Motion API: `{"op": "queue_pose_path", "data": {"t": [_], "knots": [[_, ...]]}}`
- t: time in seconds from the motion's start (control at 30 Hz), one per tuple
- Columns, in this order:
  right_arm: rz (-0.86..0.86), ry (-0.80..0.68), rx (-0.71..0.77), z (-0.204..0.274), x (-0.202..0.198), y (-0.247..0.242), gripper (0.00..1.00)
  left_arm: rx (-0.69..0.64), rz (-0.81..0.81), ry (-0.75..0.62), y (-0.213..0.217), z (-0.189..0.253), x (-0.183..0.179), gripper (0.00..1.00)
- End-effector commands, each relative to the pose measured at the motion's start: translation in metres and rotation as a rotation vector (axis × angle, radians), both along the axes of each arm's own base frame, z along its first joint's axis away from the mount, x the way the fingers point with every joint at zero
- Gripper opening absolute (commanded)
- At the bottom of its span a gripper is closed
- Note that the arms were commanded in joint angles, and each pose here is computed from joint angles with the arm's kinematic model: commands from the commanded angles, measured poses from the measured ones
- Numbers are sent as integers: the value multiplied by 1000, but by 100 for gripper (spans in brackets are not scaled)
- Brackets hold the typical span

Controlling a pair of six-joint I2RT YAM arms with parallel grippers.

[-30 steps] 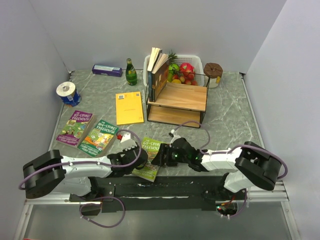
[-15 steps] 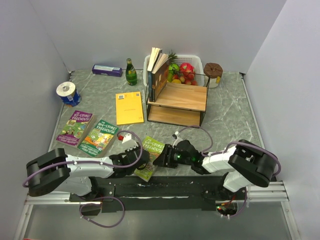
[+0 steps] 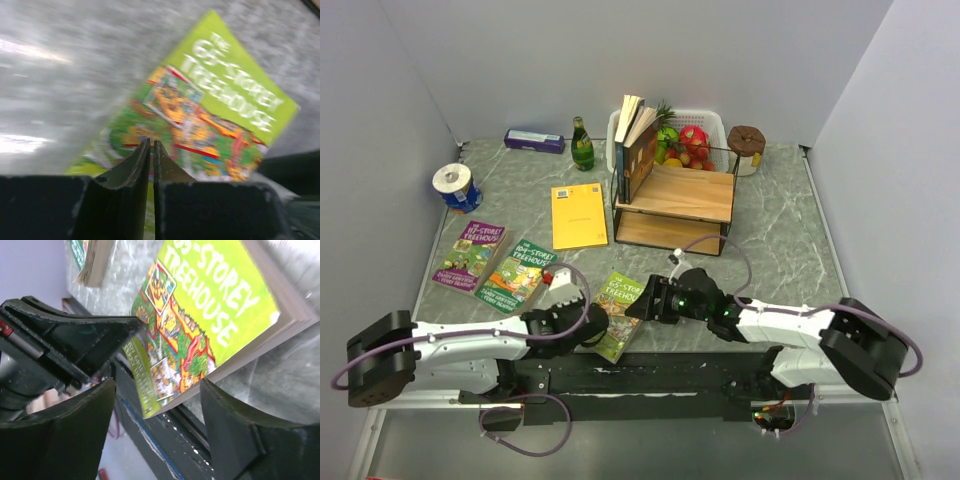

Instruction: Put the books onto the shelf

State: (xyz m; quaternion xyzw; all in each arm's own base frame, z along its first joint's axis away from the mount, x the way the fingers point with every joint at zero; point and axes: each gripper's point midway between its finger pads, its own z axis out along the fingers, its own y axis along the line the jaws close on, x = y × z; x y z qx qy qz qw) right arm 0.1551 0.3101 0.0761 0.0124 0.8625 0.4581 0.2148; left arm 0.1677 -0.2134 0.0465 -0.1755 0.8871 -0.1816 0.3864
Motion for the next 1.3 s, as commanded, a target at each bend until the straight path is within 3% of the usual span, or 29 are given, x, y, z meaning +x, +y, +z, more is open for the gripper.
{"op": "queue_pose_path", "data": {"t": [0.0,0.3,0.57,0.9,1.1,1.17,1.2,1.27], "knots": [[-33,-28,-199,-21,2,-31,79,211,110,4,52,4,11,13],[-40,66,-232,-58,-16,-45,80,251,208,52,62,-9,23,15],[3,86,-186,-63,-16,-27,81,136,21,195,18,-52,5,6],[48,70,-102,-46,-7,1,79,138,-101,190,-22,-55,-22,5],[37,22,-57,-31,-1,5,67,128,-127,182,-33,-54,-26,4],[33,13,-57,-30,1,5,55,137,-129,184,-33,-55,-28,4],[33,13,-59,-29,1,5,45,138,-125,183,-34,-54,-27,4],[33,15,-77,-32,0,3,37,148,-120,180,-32,-54,-27,4]]}}
